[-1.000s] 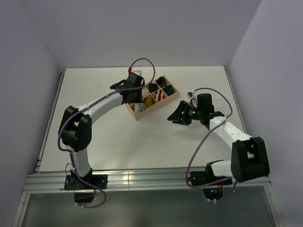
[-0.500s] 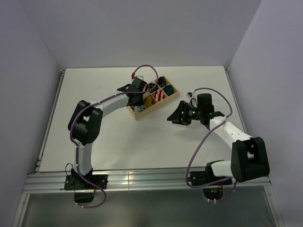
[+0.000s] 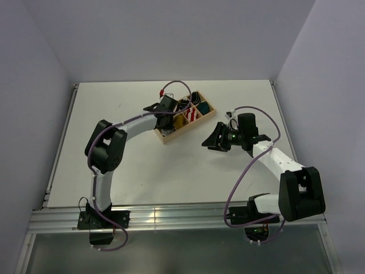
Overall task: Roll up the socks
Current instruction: Place the sock in the storage box, then reset both arms
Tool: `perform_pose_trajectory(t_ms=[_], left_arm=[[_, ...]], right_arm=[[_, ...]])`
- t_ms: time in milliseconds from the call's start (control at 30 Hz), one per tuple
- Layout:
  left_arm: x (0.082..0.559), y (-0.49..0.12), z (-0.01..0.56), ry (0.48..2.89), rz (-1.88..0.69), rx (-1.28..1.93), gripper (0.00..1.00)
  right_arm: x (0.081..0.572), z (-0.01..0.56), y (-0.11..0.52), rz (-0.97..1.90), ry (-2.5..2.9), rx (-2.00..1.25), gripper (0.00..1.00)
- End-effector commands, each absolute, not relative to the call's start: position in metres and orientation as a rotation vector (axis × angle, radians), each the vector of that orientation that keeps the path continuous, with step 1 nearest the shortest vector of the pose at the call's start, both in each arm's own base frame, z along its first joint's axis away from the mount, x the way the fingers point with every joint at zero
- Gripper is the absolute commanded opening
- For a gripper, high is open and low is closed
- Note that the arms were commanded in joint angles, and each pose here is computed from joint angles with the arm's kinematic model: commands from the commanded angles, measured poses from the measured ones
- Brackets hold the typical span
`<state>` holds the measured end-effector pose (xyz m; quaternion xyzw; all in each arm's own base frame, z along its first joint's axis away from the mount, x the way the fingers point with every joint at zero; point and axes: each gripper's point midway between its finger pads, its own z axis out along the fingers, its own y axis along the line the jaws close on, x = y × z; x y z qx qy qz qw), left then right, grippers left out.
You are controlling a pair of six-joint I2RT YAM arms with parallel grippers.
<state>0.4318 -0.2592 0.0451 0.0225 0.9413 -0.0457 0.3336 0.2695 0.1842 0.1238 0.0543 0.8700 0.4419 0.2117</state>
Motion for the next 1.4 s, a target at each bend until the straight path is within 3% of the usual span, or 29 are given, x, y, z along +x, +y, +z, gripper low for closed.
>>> perform_pose_trajectory(t_ms=[0, 333, 367, 567, 933, 1100, 1367], left_arm=[[0.434, -0.256, 0.096, 2.379, -0.151, 0.011, 0.34], [0.398, -0.219, 0.269, 2.073, -0.274, -0.091, 0.73], [0.393, -0.213, 0.277, 2.057, -0.267, -0.093, 0.8], [0.347, -0.15, 0.323, 1.937, -0.203, -0.202, 0.96], [0.248, -0.038, 0.382, 1.673, -0.118, -0.407, 0.99], [0.215, -0.007, 0.373, 1.642, -0.08, -0.466, 0.99], [0.175, 0.028, 0.345, 1.548, -0.117, -0.582, 0.99]], right_arm=[[0.277, 0.147, 0.179, 1.178, 2.349, 0.116, 0.56], [0.296, 0.209, 0.141, 0.842, 2.235, 0.149, 0.59], [0.297, 0.22, 0.137, 0.812, 2.217, 0.161, 0.59], [0.29, 0.279, 0.097, 0.605, 2.035, 0.294, 0.66], [0.226, 0.363, 0.022, 0.282, 1.759, 0.418, 0.97], [0.195, 0.381, 0.005, 0.231, 1.617, 0.394, 1.0], [0.184, 0.349, -0.002, 0.212, 1.565, 0.395, 1.0]])
